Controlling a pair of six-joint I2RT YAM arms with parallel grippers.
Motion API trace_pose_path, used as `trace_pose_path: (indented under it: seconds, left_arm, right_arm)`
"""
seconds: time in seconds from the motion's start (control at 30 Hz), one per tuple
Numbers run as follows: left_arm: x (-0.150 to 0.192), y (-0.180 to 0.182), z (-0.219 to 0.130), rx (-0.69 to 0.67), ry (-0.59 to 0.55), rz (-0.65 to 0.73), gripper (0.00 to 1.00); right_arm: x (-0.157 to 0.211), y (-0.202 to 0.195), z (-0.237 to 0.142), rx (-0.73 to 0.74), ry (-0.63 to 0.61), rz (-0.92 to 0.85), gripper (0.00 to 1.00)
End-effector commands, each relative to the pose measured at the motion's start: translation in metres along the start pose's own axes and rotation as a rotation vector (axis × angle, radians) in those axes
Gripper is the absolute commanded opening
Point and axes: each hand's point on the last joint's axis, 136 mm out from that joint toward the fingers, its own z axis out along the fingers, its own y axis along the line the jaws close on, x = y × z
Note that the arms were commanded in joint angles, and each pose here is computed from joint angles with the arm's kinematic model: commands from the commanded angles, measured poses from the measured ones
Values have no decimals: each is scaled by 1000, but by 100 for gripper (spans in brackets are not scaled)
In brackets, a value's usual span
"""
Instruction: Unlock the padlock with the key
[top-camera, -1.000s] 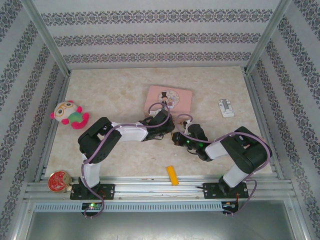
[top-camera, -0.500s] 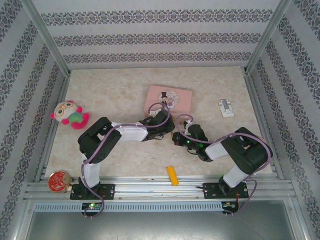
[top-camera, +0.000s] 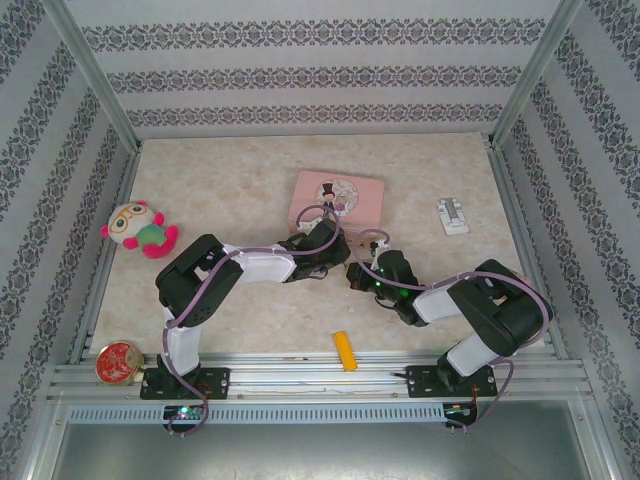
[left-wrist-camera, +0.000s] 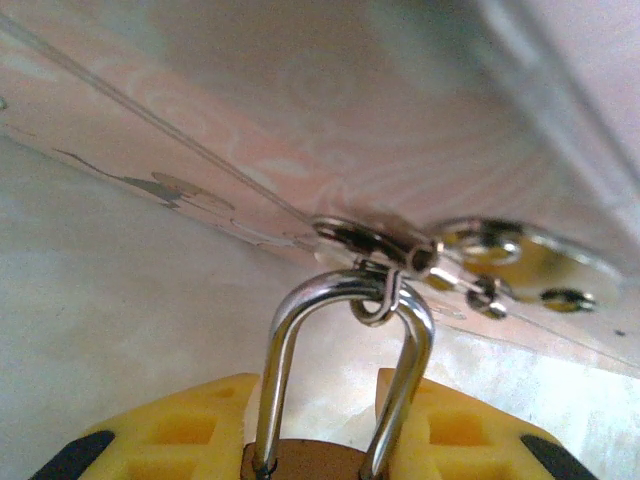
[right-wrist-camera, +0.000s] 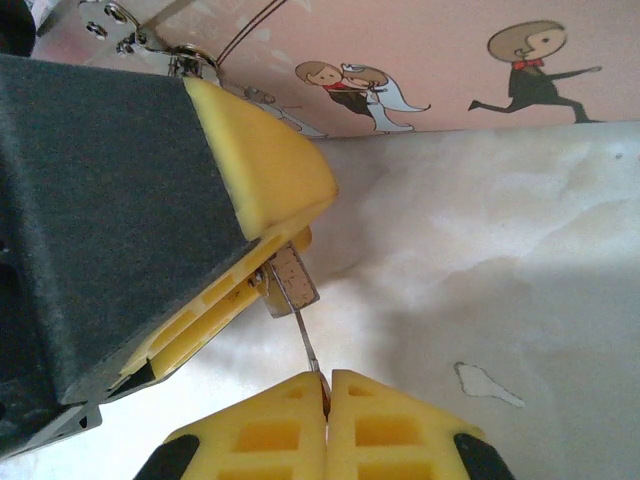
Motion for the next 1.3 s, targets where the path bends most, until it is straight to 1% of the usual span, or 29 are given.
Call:
trace_pose_path:
  seconds: [0.0,0.57,0.87,1.27]
  left_arm:
    - [0,-26,-4,107,52,-109,0]
    - [3,-21,-2,101,57,-127,0]
    - [3,-19,-3,97,57,-121,0]
    - [2,-15,-5,87,46,-119,0]
  right_arm:
    - [-14,18,3,-52,-66,-34,0]
    - [-14,29,15,-104,-72,-16,0]
    - [-24,36,14,-147,-109,-16,0]
    - [-26,18,1,-110,-129,12,0]
